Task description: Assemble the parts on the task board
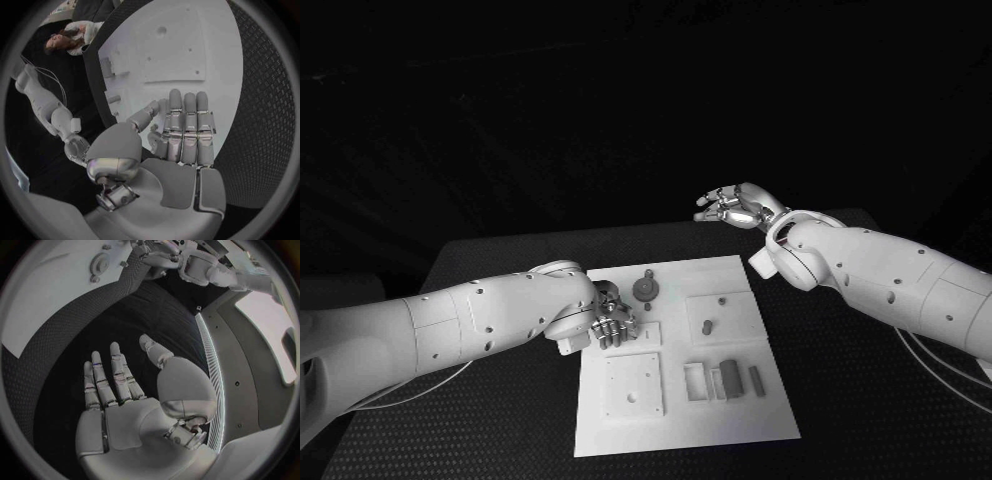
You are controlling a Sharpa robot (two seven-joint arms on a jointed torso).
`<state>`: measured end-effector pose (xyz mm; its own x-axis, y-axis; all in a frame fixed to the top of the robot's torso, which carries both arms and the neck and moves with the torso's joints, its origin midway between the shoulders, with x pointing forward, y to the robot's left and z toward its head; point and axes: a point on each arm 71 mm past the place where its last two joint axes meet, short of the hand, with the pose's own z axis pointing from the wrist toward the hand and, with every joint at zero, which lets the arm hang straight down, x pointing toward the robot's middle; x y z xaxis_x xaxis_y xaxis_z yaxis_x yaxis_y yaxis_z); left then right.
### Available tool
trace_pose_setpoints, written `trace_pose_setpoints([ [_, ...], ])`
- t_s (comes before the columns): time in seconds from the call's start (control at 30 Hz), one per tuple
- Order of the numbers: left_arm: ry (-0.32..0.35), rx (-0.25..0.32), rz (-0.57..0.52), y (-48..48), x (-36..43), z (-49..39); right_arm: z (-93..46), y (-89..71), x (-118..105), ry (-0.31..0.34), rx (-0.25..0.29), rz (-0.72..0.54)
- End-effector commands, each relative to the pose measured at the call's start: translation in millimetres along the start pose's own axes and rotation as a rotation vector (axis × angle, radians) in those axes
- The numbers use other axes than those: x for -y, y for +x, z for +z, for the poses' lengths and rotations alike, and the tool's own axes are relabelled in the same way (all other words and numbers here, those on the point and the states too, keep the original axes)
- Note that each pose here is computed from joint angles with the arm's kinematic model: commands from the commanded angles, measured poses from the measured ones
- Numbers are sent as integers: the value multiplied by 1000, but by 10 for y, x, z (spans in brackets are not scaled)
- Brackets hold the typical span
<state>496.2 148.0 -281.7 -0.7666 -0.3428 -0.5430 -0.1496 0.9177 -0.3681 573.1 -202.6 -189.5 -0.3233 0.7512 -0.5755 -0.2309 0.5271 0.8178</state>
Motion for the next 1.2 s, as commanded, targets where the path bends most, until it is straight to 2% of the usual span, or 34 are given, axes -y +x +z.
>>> trace_pose_setpoints([
  [0.03, -6, -23, 7, 63, -11, 25, 4, 26, -19, -12, -18, -7],
  [0.43, -1, -36, 25, 100, 52, 41, 4, 29, -22, -12, -19, -9],
  [0.93, 3, -50, 35, 165, 66, 61, -1, 21, -13, -5, -17, -10],
  [1.2, 4, -37, 27, 155, 61, 60, 4, 27, -14, -5, -16, -10],
])
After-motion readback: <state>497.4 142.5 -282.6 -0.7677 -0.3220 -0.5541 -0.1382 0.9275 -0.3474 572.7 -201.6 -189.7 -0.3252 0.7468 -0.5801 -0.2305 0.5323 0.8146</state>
